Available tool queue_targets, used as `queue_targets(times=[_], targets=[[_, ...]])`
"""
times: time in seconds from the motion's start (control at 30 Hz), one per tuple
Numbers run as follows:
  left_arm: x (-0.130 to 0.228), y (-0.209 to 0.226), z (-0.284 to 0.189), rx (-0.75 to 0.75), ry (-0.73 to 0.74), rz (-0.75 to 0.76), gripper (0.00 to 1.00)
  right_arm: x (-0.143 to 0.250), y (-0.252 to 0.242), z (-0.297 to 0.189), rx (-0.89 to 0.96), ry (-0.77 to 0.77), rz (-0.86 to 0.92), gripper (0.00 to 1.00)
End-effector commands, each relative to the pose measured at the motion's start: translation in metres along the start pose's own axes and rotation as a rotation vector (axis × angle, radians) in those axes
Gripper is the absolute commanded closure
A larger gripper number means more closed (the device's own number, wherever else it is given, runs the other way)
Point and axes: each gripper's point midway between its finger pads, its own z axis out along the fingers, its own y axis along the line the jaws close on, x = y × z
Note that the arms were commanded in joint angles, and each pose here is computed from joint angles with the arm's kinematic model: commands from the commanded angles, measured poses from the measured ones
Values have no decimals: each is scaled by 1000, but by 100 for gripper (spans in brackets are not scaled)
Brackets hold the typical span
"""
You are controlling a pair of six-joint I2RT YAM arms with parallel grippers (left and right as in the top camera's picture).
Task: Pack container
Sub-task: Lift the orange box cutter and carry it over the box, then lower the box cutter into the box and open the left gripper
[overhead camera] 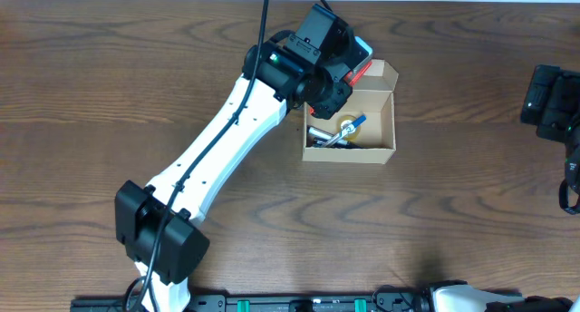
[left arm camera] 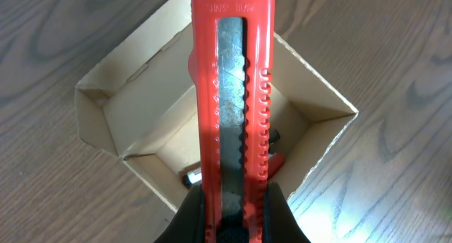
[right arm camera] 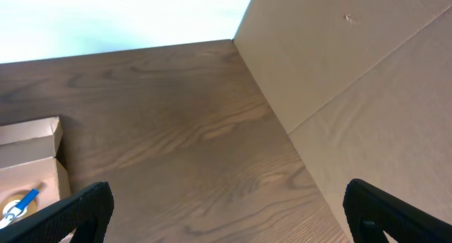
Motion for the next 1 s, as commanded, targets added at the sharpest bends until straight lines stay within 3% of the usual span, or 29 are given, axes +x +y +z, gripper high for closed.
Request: queue_targets(times=[0.0, 0.97], targets=[[5, 3, 21, 13, 35, -24, 94, 0, -3, 1, 16, 2, 12, 1], [41, -20, 96, 94, 196, -60, 94, 0, -3, 1, 16, 2, 12, 1]])
